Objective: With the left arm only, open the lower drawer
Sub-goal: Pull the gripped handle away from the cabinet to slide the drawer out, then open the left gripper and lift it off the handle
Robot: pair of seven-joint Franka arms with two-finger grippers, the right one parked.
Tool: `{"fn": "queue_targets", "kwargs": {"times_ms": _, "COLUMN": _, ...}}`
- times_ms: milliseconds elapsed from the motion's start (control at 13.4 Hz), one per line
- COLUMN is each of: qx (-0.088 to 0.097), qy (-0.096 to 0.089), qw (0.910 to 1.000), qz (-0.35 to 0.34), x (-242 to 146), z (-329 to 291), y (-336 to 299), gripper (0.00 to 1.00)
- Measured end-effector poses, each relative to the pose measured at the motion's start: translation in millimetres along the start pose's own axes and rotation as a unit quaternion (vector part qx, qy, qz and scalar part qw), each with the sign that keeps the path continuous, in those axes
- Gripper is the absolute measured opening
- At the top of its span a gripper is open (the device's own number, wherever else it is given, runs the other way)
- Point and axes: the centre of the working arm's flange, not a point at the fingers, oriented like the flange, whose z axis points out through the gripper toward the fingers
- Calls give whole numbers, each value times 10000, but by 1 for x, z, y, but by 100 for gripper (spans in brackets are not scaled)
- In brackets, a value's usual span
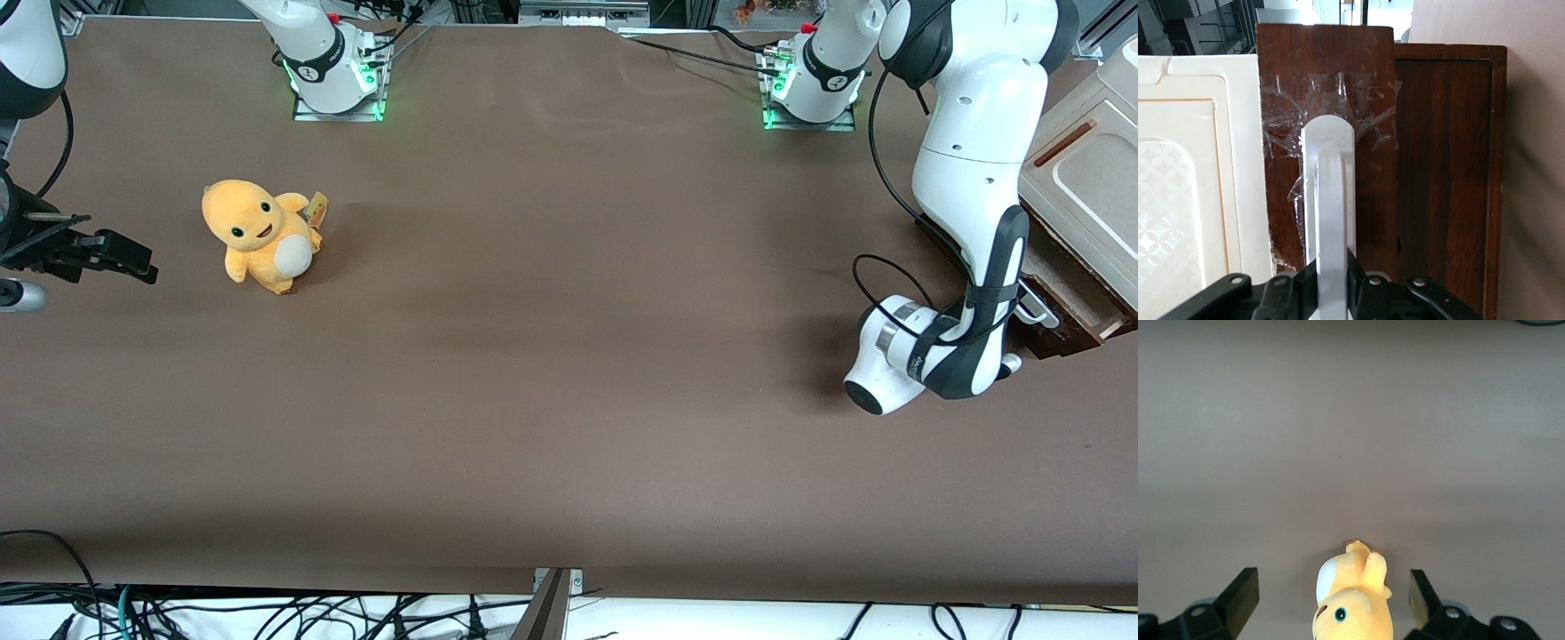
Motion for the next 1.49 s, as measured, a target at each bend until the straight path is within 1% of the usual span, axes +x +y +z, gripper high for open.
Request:
{"fn": "queue_targets", "kwargs": {"times_ms": 299, "qx": -37, "qy": -22, "qw": 10000, "qz": -4, "x": 1, "z": -1, "y": -1, "gripper": 10}}
{"fn": "queue_targets", "kwargs": {"times_ms": 598, "qx": -251, "qy": -38, "qw": 9997, "qz": -24, "x": 1, "z": -17, "y": -6, "gripper": 10}}
{"fn": "queue_targets", "kwargs": {"times_ms": 747, "qx": -281, "qy": -18, "qw": 9996, "qz": -19, "x": 1, "z": -22, "y": -6, "gripper": 11}}
{"fn": "queue_targets", "kwargs": {"times_ms": 822, "qx": -300, "qy": -13, "qw": 9995, "qz": -20, "x": 1, "z": -24, "y": -7, "gripper": 13}}
{"fn": "queue_targets", "kwargs": {"times_ms": 897, "qx": -363, "qy": 29, "qw": 9993, "qz": -30, "x": 2, "z": -30, "y": -9, "gripper": 22}}
{"fn": "queue_targets", "kwargs": {"times_ms": 971, "qx": -467, "qy": 104, "qw": 9988, "qz": -41, "x": 2, "z": -38, "y": -10, "gripper": 33}}
{"fn": "queue_targets", "kwargs": {"times_ms": 1046, "qx": -532, "qy": 141, "qw": 9985, "qz": -49, "x": 2, "z": -45, "y": -13, "gripper": 44}}
{"fn": "queue_targets", "kwargs": {"times_ms": 1270, "qx": -659, "qy": 174, "qw": 9977, "qz": -59, "x": 1, "z": -58, "y": -19, "gripper": 79}}
{"fn": "queue_targets", "kwargs": {"times_ms": 1345, "qx": -719, "qy": 181, "qw": 9972, "qz": -60, "x": 1, "z": -62, "y": -20, "gripper": 88}}
{"fn": "queue_targets", "kwargs": {"times_ms": 1420, "qx": -870, "qy": 126, "qw": 9961, "qz": -80, "x": 1, "z": -69, "y": -25, "gripper": 99}}
{"fn": "queue_targets", "kwargs": {"times_ms": 1494, "qx": -1109, "qy": 5, "qw": 9938, "qz": -112, "x": 3, "z": -77, "y": -33, "gripper": 100}}
